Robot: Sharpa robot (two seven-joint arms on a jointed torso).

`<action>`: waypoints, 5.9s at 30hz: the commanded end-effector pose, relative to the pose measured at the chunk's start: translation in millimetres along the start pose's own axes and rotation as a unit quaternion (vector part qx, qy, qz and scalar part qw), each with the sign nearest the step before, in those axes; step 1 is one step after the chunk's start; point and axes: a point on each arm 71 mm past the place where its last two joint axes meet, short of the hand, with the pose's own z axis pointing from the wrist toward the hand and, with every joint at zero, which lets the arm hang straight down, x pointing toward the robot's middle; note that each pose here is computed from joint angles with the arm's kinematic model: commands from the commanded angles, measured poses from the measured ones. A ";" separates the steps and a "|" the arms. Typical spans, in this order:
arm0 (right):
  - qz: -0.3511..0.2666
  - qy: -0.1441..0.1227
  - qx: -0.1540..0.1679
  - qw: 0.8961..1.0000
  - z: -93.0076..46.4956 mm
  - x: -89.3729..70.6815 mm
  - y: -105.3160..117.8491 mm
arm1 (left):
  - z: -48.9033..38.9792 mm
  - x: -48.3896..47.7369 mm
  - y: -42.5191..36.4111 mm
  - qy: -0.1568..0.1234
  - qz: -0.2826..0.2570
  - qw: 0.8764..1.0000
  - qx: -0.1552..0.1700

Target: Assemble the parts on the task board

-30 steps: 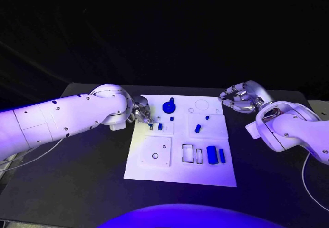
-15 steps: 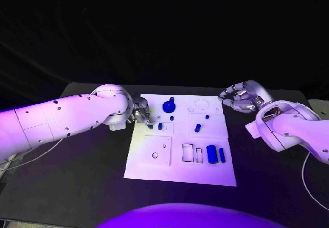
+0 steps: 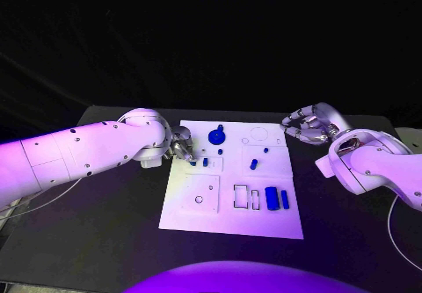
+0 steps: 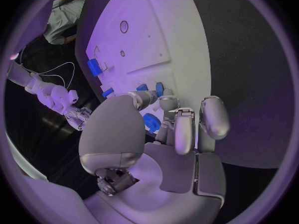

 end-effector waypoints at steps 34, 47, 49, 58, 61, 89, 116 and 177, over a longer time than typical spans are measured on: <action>-0.003 0.004 -0.005 1.000 -0.2 0.6 0.5 | 0.6 2.1 -1.3 0.006 -0.015 1.000 0.003; -0.003 0.003 -0.005 1.000 -0.3 0.3 0.2 | 1.3 2.9 -2.4 0.012 -0.013 1.000 0.003; -0.003 0.003 -0.005 1.000 -0.5 0.1 0.2 | 1.4 3.3 -2.6 0.015 -0.011 1.000 0.003; -0.003 0.002 -0.005 1.000 -0.8 -0.4 0.1 | 2.0 3.6 -3.0 0.019 -0.010 1.000 0.003; -0.003 0.002 -0.005 1.000 -0.9 -0.4 0.1 | 2.4 3.4 -2.8 0.019 -0.010 1.000 0.002; -0.001 -0.001 -0.008 1.000 -0.9 -0.7 0.6 | 6.2 2.7 -2.3 0.025 -0.011 1.000 -0.003; 0.001 -0.003 -0.007 1.000 -0.7 -1.7 -0.4 | 7.1 -1.3 4.5 0.011 -0.017 1.000 -0.011; 0.006 0.000 -0.008 1.000 1.9 1.1 -2.7 | 15.7 0.3 -59.8 -0.189 0.138 0.935 0.267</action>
